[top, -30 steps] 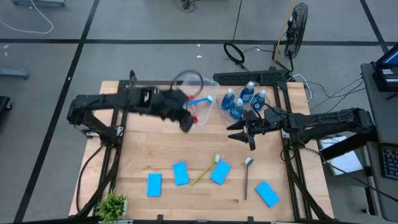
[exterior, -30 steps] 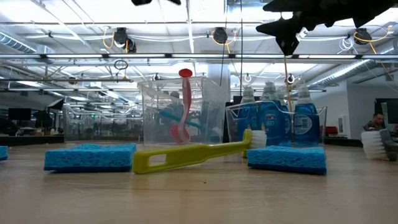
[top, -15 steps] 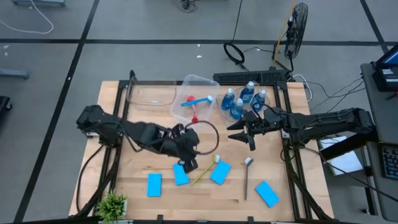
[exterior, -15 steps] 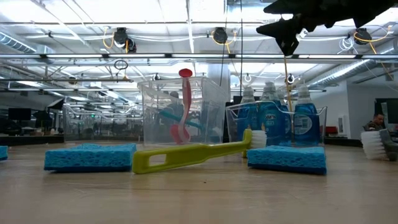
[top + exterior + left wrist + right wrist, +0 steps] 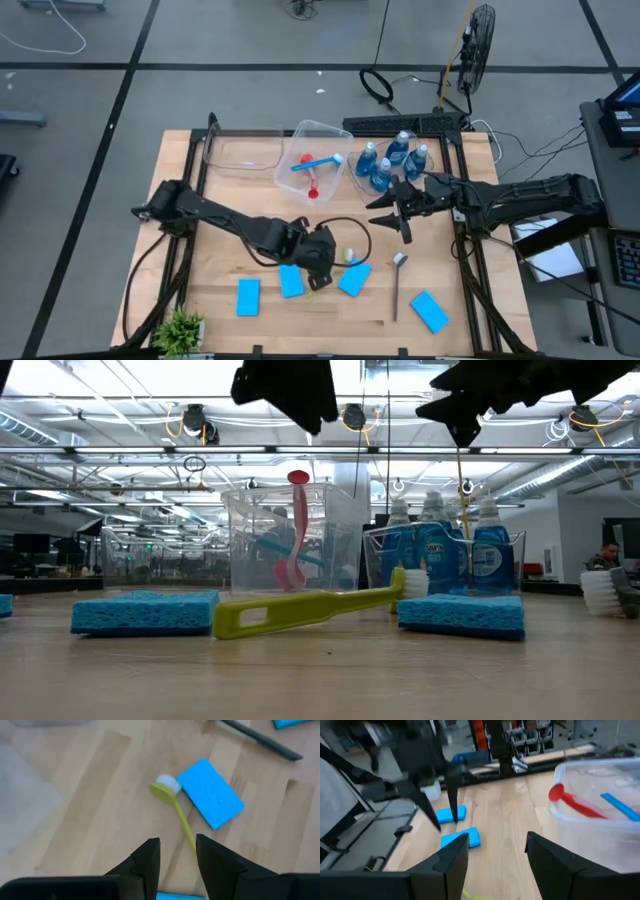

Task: Pick & Place Kitchen Sink Supplies
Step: Put the light green dish brush into the transparent container

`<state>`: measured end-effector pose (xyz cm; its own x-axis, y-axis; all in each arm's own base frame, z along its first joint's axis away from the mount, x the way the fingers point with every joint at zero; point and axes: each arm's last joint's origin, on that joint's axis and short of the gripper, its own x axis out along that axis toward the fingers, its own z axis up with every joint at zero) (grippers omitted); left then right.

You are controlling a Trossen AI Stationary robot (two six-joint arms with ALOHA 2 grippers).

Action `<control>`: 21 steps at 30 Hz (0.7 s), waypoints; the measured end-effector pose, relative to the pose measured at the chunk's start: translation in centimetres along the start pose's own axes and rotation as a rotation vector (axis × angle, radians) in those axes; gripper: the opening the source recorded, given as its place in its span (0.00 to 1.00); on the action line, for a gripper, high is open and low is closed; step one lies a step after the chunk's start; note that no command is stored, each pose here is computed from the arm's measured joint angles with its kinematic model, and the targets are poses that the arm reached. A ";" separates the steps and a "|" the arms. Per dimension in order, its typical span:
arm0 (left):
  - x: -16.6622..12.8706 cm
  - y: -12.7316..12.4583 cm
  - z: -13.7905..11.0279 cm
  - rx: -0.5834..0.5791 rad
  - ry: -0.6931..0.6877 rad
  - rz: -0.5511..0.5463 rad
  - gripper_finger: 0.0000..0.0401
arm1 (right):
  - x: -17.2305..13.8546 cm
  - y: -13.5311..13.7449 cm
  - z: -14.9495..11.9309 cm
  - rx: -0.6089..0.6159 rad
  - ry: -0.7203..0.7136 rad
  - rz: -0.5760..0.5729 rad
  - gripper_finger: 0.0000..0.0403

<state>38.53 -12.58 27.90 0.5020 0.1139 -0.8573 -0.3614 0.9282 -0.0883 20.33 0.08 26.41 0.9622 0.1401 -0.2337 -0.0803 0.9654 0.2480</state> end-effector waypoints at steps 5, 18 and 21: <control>1.8 -1.0 -0.7 -0.019 0.032 -0.001 0.34 | -1.7 0.2 -0.3 0.006 -0.028 0.010 0.46; 4.3 -1.5 -0.2 -0.066 0.011 -0.051 0.41 | -5.8 -0.2 -5.7 0.101 -0.256 0.107 0.46; 5.6 -1.0 0.2 -0.121 0.023 -0.043 0.42 | -5.9 -0.5 -6.9 0.127 -0.301 0.129 0.46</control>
<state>41.84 -12.83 23.31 0.5015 0.0655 -0.8627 -0.4331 0.8822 -0.1847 12.93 0.31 21.22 0.9814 0.1694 0.0902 -0.1911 0.9062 0.3771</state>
